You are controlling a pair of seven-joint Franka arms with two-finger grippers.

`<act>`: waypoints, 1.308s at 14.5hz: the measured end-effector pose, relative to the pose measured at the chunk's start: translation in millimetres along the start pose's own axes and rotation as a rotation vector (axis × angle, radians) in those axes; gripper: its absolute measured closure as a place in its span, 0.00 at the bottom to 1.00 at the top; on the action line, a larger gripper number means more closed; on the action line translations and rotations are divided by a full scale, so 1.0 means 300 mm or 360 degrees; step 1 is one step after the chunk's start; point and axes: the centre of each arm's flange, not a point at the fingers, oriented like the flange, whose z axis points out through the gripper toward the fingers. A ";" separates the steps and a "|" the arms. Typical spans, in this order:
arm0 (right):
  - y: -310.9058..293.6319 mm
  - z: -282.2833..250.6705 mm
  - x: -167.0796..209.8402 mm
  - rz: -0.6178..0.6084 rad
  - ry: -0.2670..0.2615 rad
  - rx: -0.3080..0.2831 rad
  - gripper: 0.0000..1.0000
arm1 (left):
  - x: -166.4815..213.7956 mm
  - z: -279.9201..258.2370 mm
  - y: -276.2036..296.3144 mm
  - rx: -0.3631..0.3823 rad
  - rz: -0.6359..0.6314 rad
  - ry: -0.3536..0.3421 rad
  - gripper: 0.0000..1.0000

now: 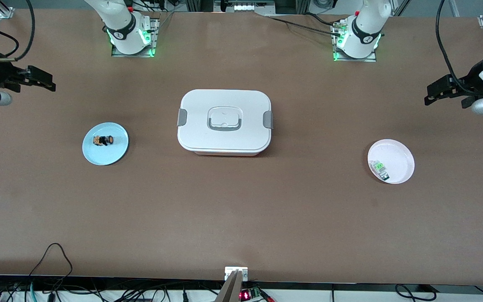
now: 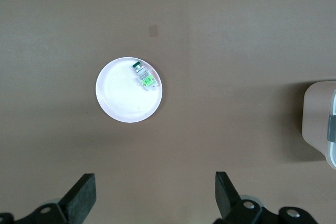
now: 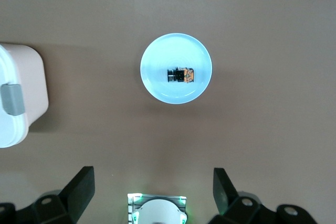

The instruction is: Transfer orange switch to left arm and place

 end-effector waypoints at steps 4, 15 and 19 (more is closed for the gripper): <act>0.007 0.134 0.106 -0.0021 -0.0086 0.0001 0.00 | 0.000 -0.002 0.005 0.0000 0.0005 0.0002 0.00; 0.034 0.447 0.262 -0.1026 -0.0116 0.0052 0.00 | -0.032 -0.044 0.019 0.0000 0.0011 -0.0055 0.00; 0.033 0.539 0.281 -0.1401 -0.0035 0.0024 0.00 | -0.062 -0.089 -0.010 0.0027 -0.0032 -0.0082 0.00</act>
